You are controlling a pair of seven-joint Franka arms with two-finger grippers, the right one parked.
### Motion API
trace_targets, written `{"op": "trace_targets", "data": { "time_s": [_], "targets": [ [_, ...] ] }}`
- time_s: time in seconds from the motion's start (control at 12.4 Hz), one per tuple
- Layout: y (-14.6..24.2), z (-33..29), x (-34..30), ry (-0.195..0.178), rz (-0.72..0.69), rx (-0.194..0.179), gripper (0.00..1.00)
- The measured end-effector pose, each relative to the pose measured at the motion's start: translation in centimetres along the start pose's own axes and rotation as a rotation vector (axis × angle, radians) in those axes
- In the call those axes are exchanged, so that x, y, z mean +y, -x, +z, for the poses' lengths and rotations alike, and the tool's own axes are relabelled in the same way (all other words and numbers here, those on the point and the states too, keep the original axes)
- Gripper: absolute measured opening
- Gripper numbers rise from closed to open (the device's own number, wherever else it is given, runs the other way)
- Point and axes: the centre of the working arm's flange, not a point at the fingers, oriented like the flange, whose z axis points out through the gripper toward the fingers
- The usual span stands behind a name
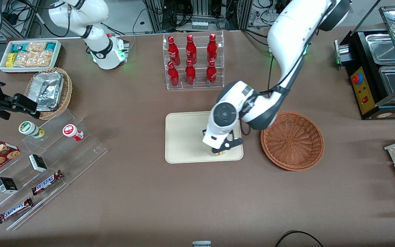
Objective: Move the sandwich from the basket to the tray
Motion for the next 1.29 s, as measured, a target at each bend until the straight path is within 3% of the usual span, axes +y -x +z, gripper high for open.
{"op": "trace_targets", "data": {
  "time_s": [0.24,0.57,0.89,1.13,1.21,1.29],
  "targets": [
    [2.1,2.3,2.8,-0.032,-0.019,0.044,0.21],
    [2.6,4.1,3.6,-0.042,-0.028,0.039,0.22],
    [2.6,4.3,3.8,-0.038,-0.032,0.040,0.60],
    [2.3,1.9,4.2,0.000,-0.037,0.061,0.94],
    [2.4,0.3,4.2,0.014,-0.038,0.073,1.00],
    [2.4,-1.4,3.9,0.019,-0.038,0.083,1.00]
  ]
}}
